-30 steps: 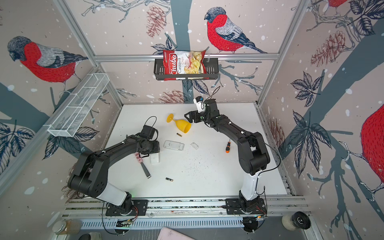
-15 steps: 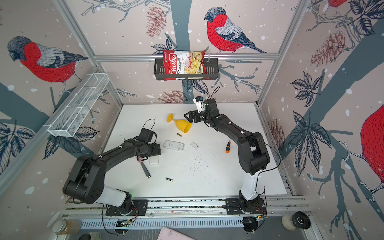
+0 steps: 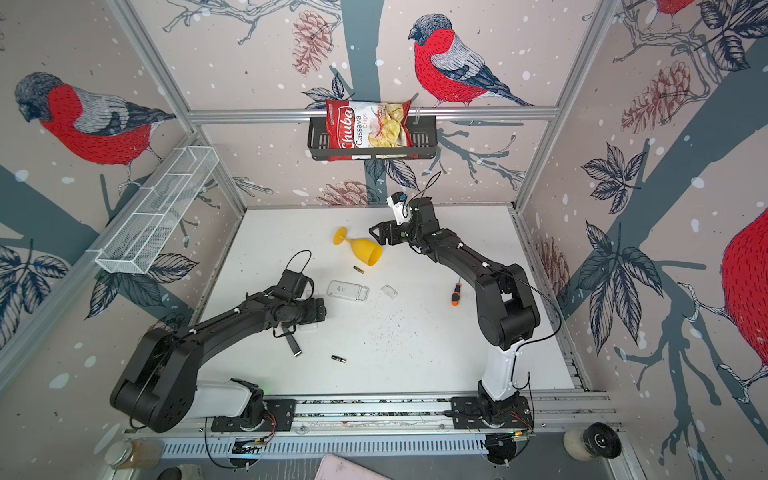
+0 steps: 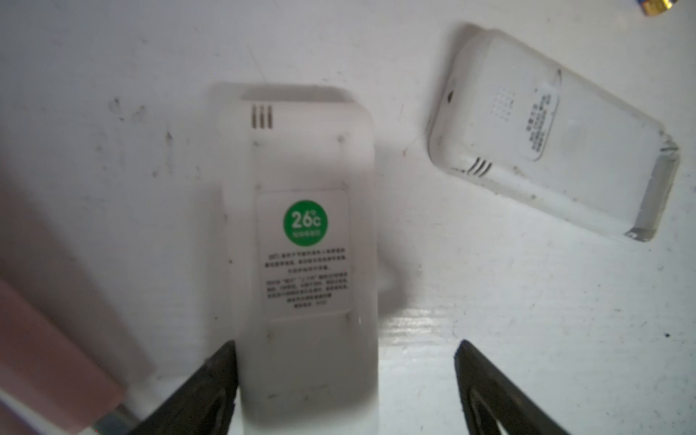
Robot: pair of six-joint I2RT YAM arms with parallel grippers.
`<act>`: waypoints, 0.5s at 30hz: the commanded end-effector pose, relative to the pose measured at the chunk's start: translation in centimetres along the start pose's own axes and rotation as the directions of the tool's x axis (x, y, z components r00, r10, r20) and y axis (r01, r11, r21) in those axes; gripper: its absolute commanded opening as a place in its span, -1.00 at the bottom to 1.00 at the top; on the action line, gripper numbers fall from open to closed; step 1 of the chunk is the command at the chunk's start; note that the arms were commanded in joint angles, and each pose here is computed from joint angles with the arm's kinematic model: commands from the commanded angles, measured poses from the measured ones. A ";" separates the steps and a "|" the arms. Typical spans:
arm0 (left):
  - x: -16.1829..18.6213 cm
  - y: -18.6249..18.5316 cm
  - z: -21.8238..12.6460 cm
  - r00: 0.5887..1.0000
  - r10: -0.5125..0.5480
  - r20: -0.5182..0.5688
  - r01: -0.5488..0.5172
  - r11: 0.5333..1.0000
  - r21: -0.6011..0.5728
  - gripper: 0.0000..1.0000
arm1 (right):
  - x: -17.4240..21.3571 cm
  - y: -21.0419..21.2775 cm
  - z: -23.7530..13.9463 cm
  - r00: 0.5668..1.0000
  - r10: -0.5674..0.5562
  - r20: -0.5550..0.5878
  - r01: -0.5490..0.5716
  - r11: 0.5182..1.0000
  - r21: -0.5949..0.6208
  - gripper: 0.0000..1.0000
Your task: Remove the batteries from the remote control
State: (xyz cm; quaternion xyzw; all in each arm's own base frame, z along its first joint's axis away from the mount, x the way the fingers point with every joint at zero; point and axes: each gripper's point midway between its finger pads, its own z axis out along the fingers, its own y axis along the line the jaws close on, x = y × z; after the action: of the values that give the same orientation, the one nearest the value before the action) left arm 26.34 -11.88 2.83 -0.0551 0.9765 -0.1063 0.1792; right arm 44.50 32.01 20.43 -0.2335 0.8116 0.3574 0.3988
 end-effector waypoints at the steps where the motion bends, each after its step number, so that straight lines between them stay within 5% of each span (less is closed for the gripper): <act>1: 0.2 -1.6 0.2 1.000 0.001 0.018 -0.002 0.999 0.041 0.76 | -0.5 0.5 -0.2 1.000 -0.026 0.017 0.026 1.000 -0.013 0.78; 15: -0.5 -6.7 -0.6 0.994 0.033 0.101 -0.047 0.989 0.137 0.76 | 0.0 0.4 0.3 1.000 -0.021 0.005 0.021 1.000 -0.015 0.76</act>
State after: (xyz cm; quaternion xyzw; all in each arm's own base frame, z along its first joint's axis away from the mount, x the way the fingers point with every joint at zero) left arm 25.66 -17.60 3.85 -0.0218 0.9657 -0.1588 0.2043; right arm 44.34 32.16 20.22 -0.2347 0.8123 0.3578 0.3964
